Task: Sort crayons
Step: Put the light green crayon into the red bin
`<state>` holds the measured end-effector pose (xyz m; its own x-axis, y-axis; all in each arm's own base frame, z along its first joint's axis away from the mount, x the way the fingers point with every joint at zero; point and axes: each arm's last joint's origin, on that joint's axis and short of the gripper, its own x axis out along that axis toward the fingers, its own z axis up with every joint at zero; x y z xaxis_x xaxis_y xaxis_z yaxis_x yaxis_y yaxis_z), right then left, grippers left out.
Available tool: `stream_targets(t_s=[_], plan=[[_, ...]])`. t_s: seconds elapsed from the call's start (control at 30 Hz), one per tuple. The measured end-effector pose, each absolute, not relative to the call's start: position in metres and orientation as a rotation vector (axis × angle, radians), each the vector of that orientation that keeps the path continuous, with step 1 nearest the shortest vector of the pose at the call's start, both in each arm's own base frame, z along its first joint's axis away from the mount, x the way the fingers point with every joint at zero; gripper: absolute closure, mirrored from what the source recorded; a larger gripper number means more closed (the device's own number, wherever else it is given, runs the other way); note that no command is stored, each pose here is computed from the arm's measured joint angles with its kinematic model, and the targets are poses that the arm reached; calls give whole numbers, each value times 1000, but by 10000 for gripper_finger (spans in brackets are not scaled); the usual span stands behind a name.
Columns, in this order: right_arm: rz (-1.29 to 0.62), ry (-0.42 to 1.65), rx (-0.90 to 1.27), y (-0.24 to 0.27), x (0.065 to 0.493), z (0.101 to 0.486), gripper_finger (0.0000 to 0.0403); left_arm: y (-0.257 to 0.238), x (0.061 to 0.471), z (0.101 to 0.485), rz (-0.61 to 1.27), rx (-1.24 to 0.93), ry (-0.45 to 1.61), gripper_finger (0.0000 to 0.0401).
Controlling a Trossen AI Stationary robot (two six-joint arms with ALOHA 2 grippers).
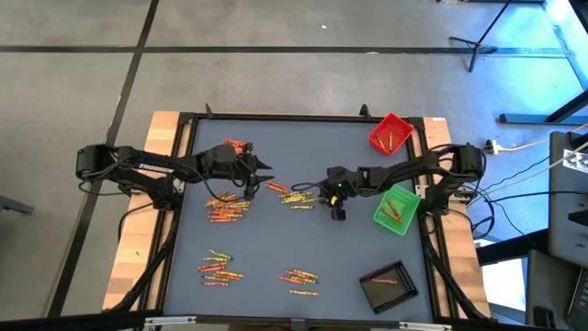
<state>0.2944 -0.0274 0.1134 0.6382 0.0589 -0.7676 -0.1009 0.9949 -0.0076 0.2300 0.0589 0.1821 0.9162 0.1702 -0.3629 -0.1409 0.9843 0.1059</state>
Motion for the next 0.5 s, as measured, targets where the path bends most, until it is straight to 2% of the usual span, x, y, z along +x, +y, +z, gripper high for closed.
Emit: stream_targets(t_s=[0.17,0.43,0.5], plan=[[106,880,-70,-27,297,108,304,59,230,183,161,79,374,274],[78,895,-87,-28,296,107,385,59,231,184,169,75,358,274],[76,897,-97,-28,296,107,394,59,231,185,170,76,352,274]])
